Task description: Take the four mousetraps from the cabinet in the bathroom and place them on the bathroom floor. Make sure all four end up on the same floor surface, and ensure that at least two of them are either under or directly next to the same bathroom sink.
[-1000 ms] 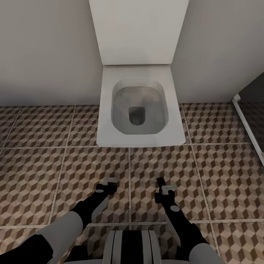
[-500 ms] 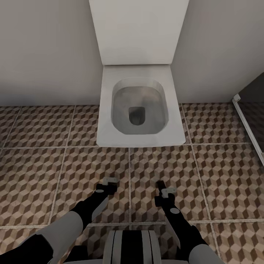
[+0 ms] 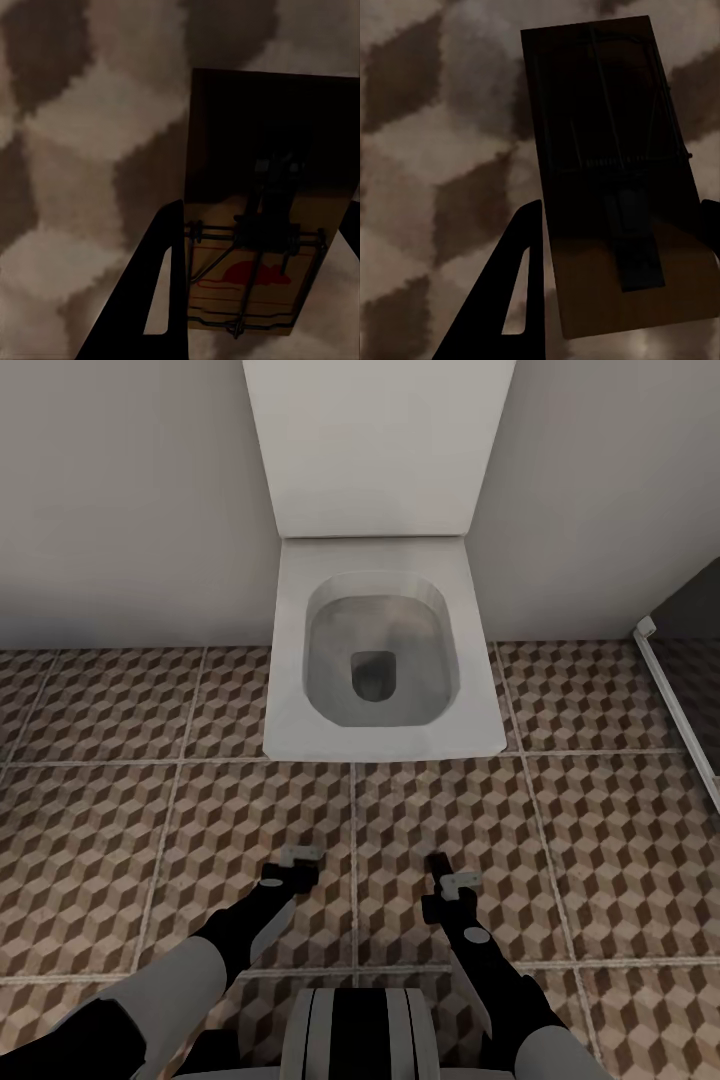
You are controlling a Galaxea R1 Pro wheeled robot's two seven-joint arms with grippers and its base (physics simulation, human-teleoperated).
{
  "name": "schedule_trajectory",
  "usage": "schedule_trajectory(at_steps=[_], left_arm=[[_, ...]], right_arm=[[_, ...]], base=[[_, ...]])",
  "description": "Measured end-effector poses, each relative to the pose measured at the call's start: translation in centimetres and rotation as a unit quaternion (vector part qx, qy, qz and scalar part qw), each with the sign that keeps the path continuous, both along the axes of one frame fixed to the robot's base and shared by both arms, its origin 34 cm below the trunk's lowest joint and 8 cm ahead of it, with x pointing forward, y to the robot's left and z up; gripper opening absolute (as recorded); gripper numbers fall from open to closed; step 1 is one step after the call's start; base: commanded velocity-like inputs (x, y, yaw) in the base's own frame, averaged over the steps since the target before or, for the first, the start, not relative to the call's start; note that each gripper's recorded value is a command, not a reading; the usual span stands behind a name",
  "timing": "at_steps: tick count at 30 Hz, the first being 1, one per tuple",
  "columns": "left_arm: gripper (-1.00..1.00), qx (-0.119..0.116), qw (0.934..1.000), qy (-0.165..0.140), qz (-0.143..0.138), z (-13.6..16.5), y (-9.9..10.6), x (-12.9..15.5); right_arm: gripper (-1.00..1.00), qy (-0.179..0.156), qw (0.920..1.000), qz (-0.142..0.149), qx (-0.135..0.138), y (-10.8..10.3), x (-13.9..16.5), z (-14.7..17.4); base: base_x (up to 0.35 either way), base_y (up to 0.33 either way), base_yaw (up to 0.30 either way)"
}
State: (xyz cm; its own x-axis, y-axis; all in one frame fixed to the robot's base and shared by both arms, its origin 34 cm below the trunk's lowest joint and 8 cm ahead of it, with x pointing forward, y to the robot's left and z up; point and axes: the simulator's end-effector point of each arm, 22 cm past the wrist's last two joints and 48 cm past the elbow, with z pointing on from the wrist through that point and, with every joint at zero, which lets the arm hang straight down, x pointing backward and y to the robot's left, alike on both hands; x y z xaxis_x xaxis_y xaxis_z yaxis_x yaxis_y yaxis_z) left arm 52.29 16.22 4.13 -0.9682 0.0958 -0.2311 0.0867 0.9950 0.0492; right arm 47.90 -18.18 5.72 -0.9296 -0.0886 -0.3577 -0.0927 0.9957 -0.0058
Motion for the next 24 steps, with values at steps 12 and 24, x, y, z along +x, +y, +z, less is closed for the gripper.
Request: schedule_trajectory(at_steps=[12, 24], left_arm=[[-1.0, 0.001, 1.0, 0.004, -0.001, -0.1, 0.0, -0.3], [-1.0, -0.006, 0.9999, 0.008, -0.006, 0.0, -1.4, -0.7]], right_arm=[[-1.0, 0.0, 1.0, 0.0, 0.0, 0.0, 0.0, 0.0], [-1.0, 0.0, 1.0, 0.0, 0.0, 0.0, 0.0, 0.0]], base=[[0.0, 0.0, 0.0], [0.0, 0.0, 0.0]])
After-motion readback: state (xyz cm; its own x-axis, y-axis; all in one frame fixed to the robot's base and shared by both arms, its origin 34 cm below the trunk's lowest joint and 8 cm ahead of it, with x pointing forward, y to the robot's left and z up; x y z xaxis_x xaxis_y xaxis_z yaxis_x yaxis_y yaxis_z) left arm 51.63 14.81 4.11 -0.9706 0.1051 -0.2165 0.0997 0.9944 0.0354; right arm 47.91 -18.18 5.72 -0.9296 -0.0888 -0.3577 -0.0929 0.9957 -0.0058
